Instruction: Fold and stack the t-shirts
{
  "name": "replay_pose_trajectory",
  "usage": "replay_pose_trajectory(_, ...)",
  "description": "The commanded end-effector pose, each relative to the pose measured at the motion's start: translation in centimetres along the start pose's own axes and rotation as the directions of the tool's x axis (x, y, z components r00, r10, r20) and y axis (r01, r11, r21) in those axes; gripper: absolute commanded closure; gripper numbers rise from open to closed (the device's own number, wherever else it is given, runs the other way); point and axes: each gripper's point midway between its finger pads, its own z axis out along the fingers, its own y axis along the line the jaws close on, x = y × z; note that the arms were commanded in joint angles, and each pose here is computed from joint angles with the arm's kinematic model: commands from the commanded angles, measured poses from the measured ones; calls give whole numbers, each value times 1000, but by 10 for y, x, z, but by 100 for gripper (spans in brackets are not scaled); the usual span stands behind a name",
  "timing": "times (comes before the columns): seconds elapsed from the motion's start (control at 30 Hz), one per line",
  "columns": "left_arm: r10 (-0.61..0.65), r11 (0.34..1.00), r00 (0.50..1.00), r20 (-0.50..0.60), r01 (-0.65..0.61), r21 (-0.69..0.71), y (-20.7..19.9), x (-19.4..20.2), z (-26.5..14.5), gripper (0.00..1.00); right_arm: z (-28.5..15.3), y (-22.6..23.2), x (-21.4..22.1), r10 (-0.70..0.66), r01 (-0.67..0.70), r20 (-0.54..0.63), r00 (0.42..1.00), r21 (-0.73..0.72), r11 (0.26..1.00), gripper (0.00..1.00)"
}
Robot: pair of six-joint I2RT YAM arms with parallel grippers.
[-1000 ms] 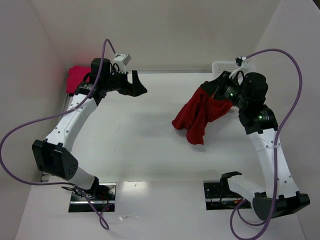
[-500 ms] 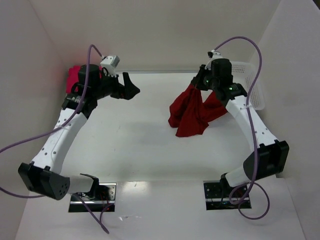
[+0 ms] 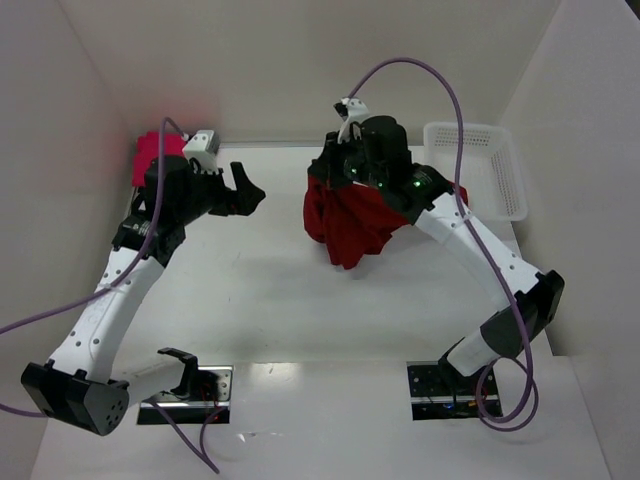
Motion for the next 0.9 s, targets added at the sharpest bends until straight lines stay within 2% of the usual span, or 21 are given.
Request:
replay_pose_trajectory(0.0, -26, 999, 997, 73, 28, -21, 0, -12, -14, 1, -65, 38, -85, -19, 41, 249, 968, -83, 996, 99)
replay_pose_trajectory(0.23, -39, 999, 997, 72, 39, 2, -1, -3, -8, 1, -133, 68, -165, -68, 118, 449, 891, -85, 989, 99)
replay_pose_trajectory(0.37, -55, 998, 996, 76, 52, 40, -6, -1, -4, 1, -147, 52, -194, -128, 118, 519, 845, 53, 992, 99)
replay_pose_trajectory(0.5, -61, 996, 994, 85, 56, 66, -11, -2, -9, 1, -186, 31, -235, -170, 34, 643, 747, 219, 975, 99)
replay_pose_trajectory(0.57, -61, 996, 994, 85, 56, 66, -12, -2, -12, 1, -200, 34, -247, -178, 30, 681, 710, 223, 974, 99)
replay_pose_trajectory(0.63, -59, 996, 994, 93, 53, 69, -13, -4, -15, 1, -219, 53, -257, -170, 73, 719, 674, 163, 984, 99)
replay_pose_trajectory(0.7, -59, 997, 993, 101, 53, 58, -12, -3, -17, 1, -224, 66, -257, -136, 96, 729, 671, 96, 991, 99)
replay_pose_trajectory(0.83, -61, 997, 994, 91, 56, 55, -10, 1, -15, 1, -218, 115, -240, -76, 240, 691, 719, -144, 960, 99)
replay_pose_trajectory(0.87, -61, 996, 994, 88, 55, 63, -11, 2, -16, 1, -211, 120, -238, -54, 241, 677, 734, -185, 953, 99)
